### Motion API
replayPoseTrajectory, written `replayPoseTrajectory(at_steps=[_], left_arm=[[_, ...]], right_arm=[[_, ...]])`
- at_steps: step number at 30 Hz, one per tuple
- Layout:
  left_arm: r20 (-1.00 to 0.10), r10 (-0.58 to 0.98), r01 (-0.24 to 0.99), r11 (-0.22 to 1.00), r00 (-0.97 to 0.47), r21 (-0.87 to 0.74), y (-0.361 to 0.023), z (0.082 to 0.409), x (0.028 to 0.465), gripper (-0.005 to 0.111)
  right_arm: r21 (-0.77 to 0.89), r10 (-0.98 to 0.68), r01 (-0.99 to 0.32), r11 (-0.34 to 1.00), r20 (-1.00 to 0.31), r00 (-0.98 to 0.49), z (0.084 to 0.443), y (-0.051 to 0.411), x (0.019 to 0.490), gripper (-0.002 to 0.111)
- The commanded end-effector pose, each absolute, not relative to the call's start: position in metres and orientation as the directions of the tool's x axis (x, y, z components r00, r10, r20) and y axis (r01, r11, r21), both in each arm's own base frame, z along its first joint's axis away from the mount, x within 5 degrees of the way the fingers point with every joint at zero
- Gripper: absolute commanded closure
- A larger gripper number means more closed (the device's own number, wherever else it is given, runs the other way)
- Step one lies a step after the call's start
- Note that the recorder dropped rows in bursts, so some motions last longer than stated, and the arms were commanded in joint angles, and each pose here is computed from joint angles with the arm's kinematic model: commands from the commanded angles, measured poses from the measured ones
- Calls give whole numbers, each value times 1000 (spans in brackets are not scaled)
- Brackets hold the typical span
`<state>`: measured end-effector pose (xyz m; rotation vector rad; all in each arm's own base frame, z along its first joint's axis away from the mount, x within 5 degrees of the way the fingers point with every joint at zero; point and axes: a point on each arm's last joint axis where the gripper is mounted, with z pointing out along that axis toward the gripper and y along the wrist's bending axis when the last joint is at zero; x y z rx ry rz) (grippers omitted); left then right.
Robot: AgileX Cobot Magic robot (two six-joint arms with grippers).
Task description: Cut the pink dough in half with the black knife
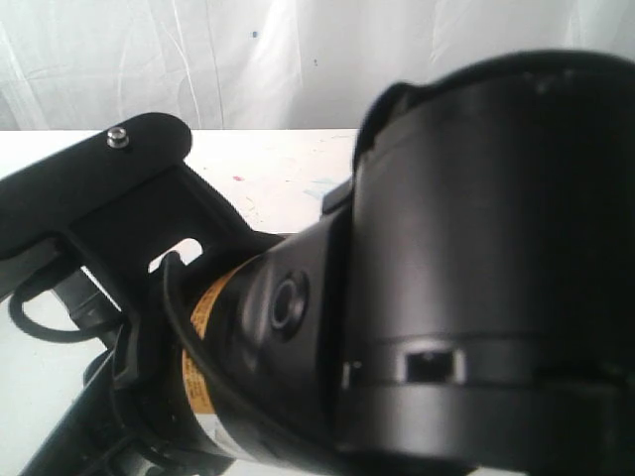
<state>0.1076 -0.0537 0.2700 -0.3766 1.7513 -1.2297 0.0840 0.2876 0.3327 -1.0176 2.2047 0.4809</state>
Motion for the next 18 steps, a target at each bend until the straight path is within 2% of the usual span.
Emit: replayPoseTrajectory(at_steps=[1,7,18], left_arm=[[-502,-694,255,434,-516,-864,-54,273,108,85],[-500,-695,254,433,-517,-865,-54,273,108,106],[-502,-694,255,435,-516,-864,-54,273,108,107]], right_arm=[[69,-514,-780,622,-716,-473,339,287,83,102],[67,-514,-780,622,-716,-472,339,287,83,102],[69,-509,-784,617,-724,-465,340,288,83,101]])
